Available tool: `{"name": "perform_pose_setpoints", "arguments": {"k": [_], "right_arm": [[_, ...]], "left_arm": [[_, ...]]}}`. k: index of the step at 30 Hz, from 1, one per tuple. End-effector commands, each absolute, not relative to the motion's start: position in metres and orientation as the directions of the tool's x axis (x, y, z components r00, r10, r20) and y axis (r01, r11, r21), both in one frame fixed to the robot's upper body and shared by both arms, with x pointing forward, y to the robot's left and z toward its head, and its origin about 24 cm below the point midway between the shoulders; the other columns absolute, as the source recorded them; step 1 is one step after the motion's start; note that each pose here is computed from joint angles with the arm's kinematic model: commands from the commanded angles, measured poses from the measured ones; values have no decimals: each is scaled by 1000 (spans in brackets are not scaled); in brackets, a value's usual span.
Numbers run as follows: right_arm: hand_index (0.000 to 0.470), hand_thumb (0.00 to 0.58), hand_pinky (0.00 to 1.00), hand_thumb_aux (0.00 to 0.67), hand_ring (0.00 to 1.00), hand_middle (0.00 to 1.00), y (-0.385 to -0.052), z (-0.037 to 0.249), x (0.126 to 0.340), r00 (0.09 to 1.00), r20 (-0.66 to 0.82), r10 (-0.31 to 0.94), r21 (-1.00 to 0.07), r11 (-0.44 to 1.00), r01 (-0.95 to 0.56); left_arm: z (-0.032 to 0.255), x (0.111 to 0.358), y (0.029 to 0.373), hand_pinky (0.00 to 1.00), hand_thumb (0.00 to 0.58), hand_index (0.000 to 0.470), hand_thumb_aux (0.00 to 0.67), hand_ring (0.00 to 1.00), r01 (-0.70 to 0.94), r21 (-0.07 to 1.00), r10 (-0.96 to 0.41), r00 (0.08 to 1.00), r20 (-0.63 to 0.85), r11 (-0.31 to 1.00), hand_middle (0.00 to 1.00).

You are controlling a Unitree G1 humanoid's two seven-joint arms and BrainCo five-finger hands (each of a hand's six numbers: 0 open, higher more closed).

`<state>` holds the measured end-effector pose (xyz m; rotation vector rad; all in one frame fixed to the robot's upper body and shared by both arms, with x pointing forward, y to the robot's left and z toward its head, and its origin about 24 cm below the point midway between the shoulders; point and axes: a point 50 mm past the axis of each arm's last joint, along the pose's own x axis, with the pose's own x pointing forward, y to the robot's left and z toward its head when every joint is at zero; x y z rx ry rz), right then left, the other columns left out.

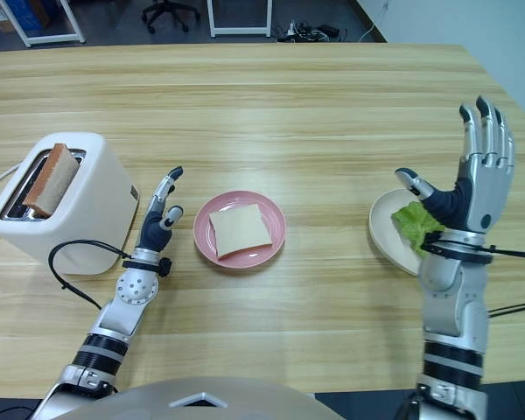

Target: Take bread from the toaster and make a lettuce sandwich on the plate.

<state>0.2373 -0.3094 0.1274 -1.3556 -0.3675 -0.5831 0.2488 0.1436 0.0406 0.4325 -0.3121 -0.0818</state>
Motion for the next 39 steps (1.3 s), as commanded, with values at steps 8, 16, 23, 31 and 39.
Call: {"name": "perform_pose_setpoints", "arguments": {"k": [8,16,23,31,39], "right_arm": [[0,0,0,0,0,0,-374,30,241,936,67,-346,-989,-148,16],[245,447,0,349,0,0,-378,28,240,946,2,-324,-982,-181,-59],[470,580,0,670,0,0,-374,29,242,957,-25,-290,-975,-205,-87],[470,580,0,670,0,0,-374,45,241,959,65,-276,-977,-213,5],[470,580,0,670,0,0,-282,127,275,905,425,17,-904,-40,425]], "left_arm": [[30,245,136,0,0,0,0,0,32,418,-146,959,244,908,0],[28,242,135,0,0,0,0,0,28,421,-139,962,236,907,0],[27,240,136,0,0,0,0,0,22,425,-133,963,233,905,0],[27,238,137,0,0,0,0,0,17,432,-128,965,228,902,0],[26,240,139,0,0,0,0,0,3,419,-110,967,231,908,0]]}}
